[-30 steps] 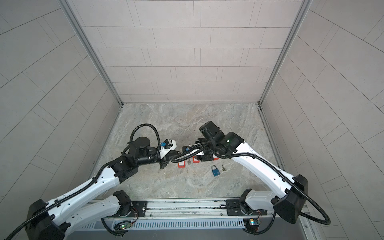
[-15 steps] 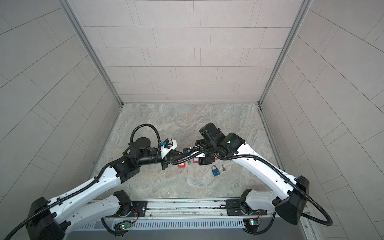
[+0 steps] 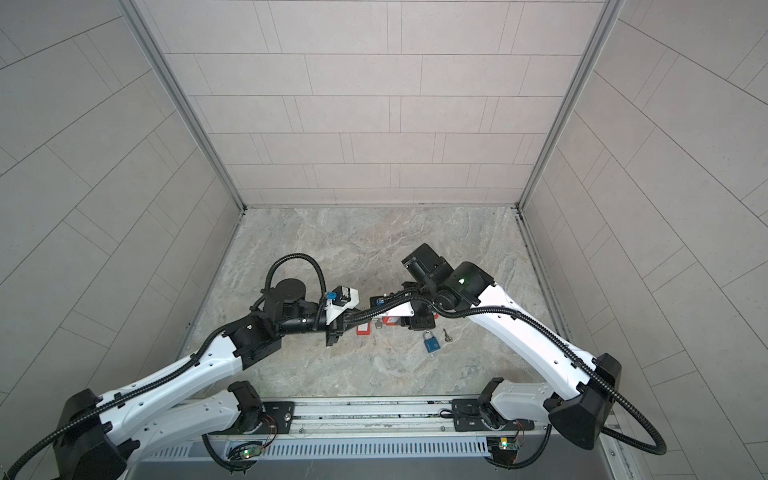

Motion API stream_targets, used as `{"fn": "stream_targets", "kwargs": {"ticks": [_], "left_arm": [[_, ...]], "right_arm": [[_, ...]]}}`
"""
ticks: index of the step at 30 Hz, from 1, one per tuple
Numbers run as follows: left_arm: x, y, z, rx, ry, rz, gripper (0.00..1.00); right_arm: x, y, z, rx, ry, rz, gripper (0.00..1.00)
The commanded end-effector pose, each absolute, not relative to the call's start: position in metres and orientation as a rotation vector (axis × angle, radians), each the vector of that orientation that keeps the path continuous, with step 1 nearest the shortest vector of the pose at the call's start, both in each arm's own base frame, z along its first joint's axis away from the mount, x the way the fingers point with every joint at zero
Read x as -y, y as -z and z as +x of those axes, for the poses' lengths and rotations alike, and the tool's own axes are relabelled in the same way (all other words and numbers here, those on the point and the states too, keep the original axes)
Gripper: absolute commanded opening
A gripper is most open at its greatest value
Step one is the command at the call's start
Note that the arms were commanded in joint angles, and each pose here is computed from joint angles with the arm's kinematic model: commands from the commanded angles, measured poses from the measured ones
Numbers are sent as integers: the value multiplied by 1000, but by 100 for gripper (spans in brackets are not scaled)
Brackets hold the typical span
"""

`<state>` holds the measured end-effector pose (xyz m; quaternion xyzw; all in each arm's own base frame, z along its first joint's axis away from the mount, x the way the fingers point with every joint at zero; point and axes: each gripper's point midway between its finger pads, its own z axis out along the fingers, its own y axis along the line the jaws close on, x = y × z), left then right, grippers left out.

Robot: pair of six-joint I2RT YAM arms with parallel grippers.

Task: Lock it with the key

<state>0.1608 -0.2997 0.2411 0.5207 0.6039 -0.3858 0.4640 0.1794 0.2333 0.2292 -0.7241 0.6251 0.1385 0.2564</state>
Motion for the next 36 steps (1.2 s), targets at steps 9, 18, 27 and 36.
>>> {"fn": "stream_targets", "kwargs": {"ticks": [9,18,27,36], "left_arm": [[311,-247,148,-1388,962,1346,0],[318,-243,146,-1383,968,1351,0],[327,-245,149,-1416,1087,1252,0],[332,-239,150,-1434,1121,1239,0]], "right_arm": [[-238,-240,157,-1672,-534,-1995,22],[-248,-254,148,-1611,-637,-1986,17],[-251,-255,168,-1546,-511,-1930,17],[-253,-252,170,-1526,-491,-1897,16]]}}
